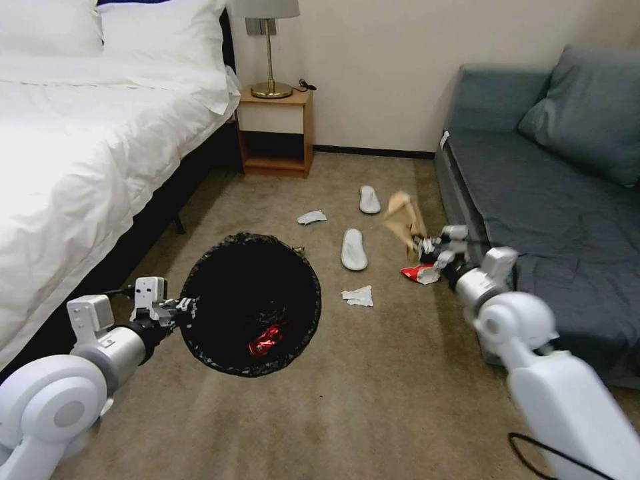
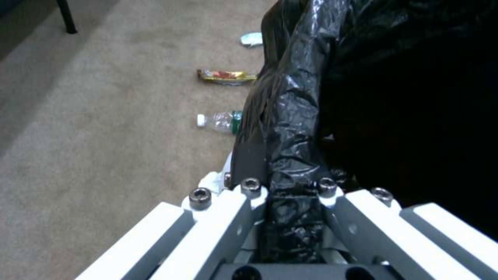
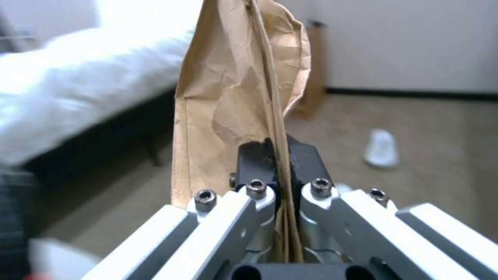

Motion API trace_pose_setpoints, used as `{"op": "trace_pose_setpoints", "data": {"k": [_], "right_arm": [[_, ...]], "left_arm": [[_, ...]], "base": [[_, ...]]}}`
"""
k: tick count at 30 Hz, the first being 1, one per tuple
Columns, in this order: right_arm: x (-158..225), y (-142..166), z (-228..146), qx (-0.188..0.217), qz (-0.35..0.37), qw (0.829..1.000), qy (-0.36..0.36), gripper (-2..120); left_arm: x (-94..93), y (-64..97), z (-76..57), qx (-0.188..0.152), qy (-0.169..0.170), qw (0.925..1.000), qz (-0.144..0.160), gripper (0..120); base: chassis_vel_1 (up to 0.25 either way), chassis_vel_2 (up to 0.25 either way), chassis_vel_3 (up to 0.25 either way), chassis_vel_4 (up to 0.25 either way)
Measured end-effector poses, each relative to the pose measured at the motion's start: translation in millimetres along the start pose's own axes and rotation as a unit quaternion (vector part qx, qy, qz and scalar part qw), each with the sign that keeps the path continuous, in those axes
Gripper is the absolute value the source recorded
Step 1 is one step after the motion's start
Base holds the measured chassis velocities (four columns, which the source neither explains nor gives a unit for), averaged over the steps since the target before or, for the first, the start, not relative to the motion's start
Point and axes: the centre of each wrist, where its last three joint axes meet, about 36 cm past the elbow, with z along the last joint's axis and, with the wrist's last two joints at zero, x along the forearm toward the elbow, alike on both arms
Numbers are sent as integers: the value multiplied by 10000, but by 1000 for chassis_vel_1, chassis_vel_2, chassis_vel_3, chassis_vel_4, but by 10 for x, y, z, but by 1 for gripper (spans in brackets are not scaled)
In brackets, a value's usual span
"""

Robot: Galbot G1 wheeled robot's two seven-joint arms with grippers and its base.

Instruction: Pick up the trash bin, then pick up the garbage on the floor and place it into the trash bin.

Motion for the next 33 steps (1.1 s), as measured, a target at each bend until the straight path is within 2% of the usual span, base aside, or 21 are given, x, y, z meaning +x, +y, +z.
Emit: {"op": "trace_pose_setpoints", "data": {"k": [1,2,4,5,7,8,10,11,14,20,22,29,33], "right_arm": [[60,80,-192,44,-263,9996,-105,1],[60,80,-192,44,-263,9996,-105,1],[182,298,-558,24,-867,9958,-298,1],[182,298,-558,24,-867,9958,-298,1],[235,568,-791,1,-1432,9889,-402,1],[235,568,-791,1,-1432,9889,-402,1],[201,814,-889,-25,-1808,9824,-473,1],[201,814,-889,-25,-1808,9824,-473,1],[86,1116,-928,-143,-2337,9712,-444,1],[-11,1316,-883,-105,-2735,9613,-302,1],[-82,1480,-808,-105,-3021,9531,-123,1],[-107,1672,-585,-74,-3251,9454,216,1],[-97,1684,-491,25,-3222,9462,314,1]], "left_arm": [[-11,-4,-25,32,-15,10000,18,3],[-11,-4,-25,32,-15,10000,18,3],[-41,-13,-77,69,-71,9999,54,3],[-41,-13,-77,69,-71,9999,54,3],[-66,-36,-136,80,-151,9998,104,3],[-66,-36,-136,80,-151,9998,104,3],[-77,-63,-197,64,-214,9996,151,3],[-77,-63,-197,64,-214,9996,151,3],[-68,-71,-258,-14,-248,9995,177,3],[-72,-66,-314,-81,-276,9994,191,3],[-72,-62,-350,-91,-282,9993,222,3],[-59,-78,-345,-69,-261,9994,234,3],[-52,-80,-330,-61,-235,9994,242,3]], "base": [[0,0,0,0],[0,0,0,0],[0,0,0,0],[0,0,0,0],[0,0,0,0],[0,0,0,0],[0,0,0,0],[0,0,0,0],[0,0,0,0],[0,0,0,0],[0,0,0,0],[0,0,0,0],[0,0,0,0]]}}
